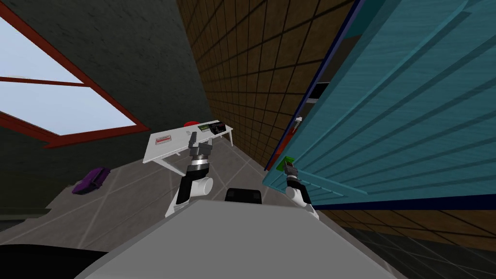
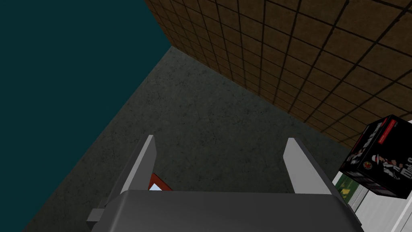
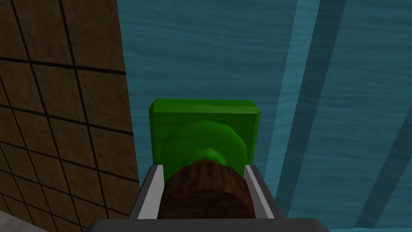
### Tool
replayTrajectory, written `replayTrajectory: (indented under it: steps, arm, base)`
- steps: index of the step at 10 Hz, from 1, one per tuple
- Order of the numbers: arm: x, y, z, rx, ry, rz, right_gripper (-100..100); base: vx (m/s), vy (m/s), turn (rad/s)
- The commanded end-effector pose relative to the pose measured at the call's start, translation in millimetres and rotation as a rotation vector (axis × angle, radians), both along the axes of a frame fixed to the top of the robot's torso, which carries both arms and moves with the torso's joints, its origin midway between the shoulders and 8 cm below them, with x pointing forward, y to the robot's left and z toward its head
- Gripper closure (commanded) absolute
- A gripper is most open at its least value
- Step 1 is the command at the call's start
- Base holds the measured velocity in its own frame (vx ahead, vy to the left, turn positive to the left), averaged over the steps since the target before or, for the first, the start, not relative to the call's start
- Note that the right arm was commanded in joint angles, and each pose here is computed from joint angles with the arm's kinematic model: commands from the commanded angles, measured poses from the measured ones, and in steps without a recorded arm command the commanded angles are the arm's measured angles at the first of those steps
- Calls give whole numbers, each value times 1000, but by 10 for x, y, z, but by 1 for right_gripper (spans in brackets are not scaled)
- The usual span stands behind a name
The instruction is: Pull the door open
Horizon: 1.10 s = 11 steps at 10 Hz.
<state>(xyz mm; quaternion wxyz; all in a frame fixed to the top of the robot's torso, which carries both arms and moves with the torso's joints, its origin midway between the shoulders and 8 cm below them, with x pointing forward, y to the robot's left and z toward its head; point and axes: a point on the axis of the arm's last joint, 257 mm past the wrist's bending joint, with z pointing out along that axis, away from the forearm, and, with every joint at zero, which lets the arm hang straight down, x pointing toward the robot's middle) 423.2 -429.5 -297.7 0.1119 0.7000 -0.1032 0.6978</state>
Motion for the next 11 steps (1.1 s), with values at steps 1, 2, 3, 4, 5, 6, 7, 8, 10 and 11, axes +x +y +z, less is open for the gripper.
replayTrajectory:
  steps: [1,2,3,4,5,6,7,8,10,11]
  arm:
    - [-12,17,16,7,-5,18,100]
    - [-25,13,16,9,-5,26,100]
    - [-36,10,16,11,-5,33,100]
    - [-28,6,13,8,-3,28,100]
    - [-60,34,-14,11,3,43,100]
    - [-69,42,-10,11,1,49,100]
    - [-79,52,-5,10,0,56,100]
    - [-91,62,-1,10,-1,64,100]
    - [-116,84,6,10,-2,80,100]
    - [-134,101,10,10,-3,92,100]
  base:
    - [-237,-100,224]
    - [-245,-52,192]
    - [-256,-19,149]
    - [-112,-7,35]
    - [-156,-25,126]
    - [-230,-12,135]
    - [-230,-31,135]
    - [-222,-63,137]
    - [-208,-47,133]
    - [-249,-58,182]
